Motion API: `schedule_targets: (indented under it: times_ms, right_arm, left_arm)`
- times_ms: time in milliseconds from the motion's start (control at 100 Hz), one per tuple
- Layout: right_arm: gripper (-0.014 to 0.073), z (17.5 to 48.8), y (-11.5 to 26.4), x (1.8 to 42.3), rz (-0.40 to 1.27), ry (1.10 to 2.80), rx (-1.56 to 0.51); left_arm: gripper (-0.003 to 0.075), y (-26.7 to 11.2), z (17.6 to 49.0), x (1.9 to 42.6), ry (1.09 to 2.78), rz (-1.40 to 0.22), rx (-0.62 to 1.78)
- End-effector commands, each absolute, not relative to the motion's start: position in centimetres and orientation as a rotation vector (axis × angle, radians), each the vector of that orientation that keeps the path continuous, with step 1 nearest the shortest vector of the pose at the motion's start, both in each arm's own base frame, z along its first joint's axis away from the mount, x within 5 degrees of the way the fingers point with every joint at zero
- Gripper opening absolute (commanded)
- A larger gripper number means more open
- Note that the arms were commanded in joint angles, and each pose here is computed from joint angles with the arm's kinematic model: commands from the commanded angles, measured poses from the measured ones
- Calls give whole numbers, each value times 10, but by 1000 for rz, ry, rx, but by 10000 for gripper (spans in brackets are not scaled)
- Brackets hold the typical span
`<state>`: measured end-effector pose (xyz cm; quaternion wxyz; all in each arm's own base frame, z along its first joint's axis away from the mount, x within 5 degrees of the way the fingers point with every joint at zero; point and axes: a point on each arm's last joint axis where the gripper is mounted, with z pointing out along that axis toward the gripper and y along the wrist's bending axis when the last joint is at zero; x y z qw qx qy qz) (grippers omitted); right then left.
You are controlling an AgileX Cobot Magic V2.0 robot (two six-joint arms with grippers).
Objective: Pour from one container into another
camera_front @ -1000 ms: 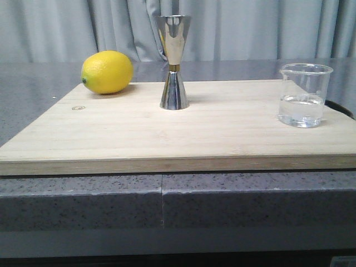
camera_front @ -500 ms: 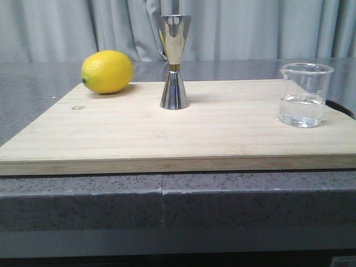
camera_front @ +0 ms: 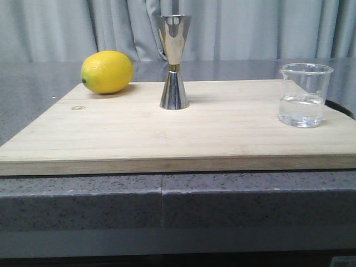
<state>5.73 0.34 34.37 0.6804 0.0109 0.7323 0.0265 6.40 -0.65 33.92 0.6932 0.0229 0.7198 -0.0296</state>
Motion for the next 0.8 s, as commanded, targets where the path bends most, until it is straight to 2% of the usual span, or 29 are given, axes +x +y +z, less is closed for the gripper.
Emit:
schedule_targets:
  times_ms: [0, 660, 730, 790]
  right_arm:
    - [-65, 363, 2, 58, 48, 1532, 31]
    - [-54, 364, 2, 58, 44, 1519, 31]
    - [8, 364, 2, 58, 49, 1514, 37]
    - [114, 365, 2, 58, 49, 1510, 38]
  left_arm:
    - [-21, -5, 357, 64, 1509, -67, 29]
    - [-18, -5, 357, 64, 1509, -67, 29]
    - [45, -5, 357, 64, 1507, -68, 28]
    - [170, -5, 358, 64, 1504, -65, 29]
